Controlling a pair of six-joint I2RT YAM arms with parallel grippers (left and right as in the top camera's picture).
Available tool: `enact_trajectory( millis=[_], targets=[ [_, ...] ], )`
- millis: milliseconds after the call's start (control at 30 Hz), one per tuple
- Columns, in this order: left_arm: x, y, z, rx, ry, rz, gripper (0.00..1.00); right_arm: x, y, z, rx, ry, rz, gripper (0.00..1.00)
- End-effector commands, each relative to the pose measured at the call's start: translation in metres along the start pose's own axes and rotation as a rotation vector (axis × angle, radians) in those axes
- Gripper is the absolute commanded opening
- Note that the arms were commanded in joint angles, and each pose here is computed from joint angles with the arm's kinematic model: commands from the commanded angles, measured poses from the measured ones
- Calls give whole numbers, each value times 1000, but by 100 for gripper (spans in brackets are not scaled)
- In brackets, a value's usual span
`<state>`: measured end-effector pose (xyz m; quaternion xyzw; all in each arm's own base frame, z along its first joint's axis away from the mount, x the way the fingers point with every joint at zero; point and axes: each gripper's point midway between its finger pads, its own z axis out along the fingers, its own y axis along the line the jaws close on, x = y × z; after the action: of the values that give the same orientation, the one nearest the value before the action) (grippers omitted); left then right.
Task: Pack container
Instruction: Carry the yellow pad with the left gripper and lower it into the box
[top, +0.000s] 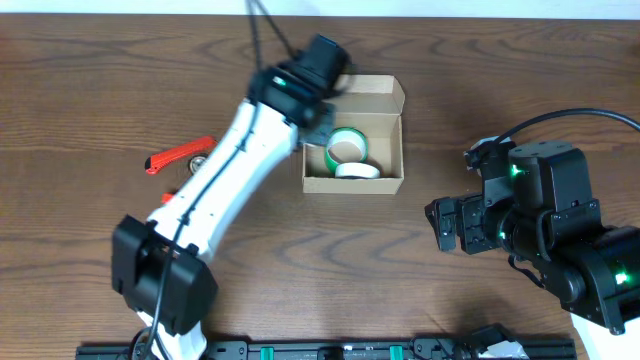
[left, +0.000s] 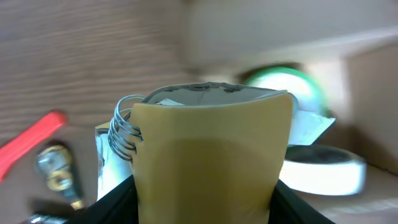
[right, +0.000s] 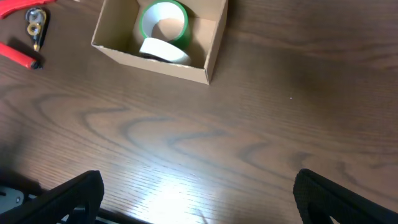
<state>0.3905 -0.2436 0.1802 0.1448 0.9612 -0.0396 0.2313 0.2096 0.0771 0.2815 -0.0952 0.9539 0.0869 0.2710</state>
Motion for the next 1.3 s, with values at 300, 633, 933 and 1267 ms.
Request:
enact_trajectory(
  millis=[300,633,933,1267],
  targets=[
    [11,-48,56,29,44,-112,56,0,-1,0,1,1,3,99],
    [3,-62,69,86,23,-186,59,0,-1,0,0,1,3,99],
    [7,-69,80,117,51,-208,59,0,-1,0,1,1,3,99],
    [8,-75,76,150,62,-161,78,0,-1,0,1,0,3,99]
  ],
)
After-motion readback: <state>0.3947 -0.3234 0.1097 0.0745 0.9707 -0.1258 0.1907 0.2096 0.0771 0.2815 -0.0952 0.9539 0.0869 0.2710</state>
